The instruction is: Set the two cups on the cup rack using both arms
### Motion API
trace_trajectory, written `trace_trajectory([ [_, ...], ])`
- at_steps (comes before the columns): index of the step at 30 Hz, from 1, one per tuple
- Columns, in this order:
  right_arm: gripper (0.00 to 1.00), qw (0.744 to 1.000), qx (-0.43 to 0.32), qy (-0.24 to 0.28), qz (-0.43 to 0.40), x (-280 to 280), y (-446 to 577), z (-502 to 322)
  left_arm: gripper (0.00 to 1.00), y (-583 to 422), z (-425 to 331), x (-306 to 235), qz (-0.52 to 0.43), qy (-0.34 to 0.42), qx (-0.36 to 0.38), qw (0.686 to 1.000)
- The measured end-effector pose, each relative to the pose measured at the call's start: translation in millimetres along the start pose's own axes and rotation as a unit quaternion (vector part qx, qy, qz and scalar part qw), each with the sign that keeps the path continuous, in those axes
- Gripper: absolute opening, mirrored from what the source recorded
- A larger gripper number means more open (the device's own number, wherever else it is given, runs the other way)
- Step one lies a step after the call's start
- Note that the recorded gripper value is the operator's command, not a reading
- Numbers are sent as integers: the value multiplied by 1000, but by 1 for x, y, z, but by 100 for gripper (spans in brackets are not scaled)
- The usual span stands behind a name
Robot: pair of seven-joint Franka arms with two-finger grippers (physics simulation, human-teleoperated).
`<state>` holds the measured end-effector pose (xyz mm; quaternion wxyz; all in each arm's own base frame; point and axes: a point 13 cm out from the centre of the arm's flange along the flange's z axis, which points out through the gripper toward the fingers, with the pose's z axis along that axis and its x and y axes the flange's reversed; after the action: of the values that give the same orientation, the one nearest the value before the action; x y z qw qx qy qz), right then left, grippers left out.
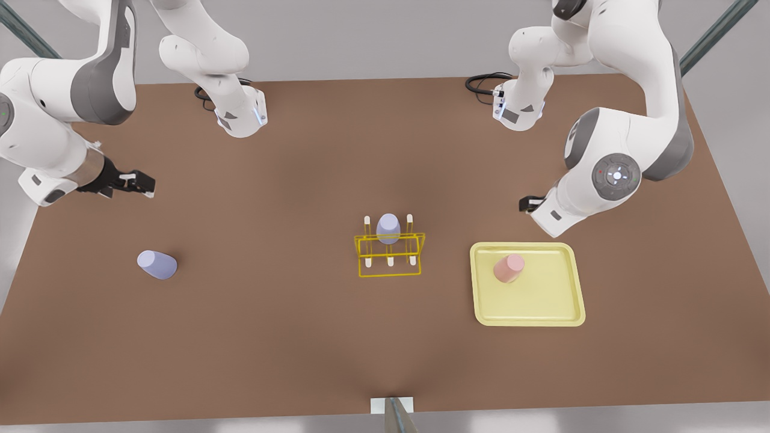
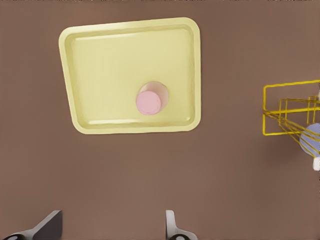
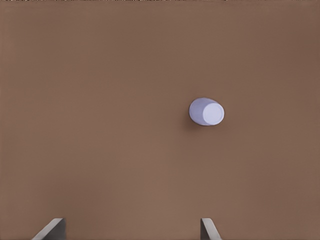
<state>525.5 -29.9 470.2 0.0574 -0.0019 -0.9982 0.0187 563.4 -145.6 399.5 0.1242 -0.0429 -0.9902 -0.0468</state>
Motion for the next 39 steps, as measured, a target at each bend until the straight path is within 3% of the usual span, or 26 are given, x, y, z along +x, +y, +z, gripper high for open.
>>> trace_trajectory([
  [3,100,1000,2,-3,-2,-12,-2,4,100,-3,5,-6,5,-2,4,1000],
  [4,100,1000,4,1,-5,-40,-3,17,100,-7,25,-15,8,6,7,1000],
  [6,100,1000,7,19,-6,-122,-22,77,100,-12,102,-35,11,33,10,999],
  [9,100,999,7,51,16,-156,-85,171,100,-3,193,-66,-1,23,23,999],
  [19,100,998,13,30,-46,-146,-106,244,100,-12,260,-127,-1,-91,71,993],
  [38,100,996,6,33,-79,-103,-137,335,100,-21,309,-125,26,-119,72,990],
  [39,100,996,5,34,-79,-100,-138,340,95,-21,309,-125,26,-120,71,990],
])
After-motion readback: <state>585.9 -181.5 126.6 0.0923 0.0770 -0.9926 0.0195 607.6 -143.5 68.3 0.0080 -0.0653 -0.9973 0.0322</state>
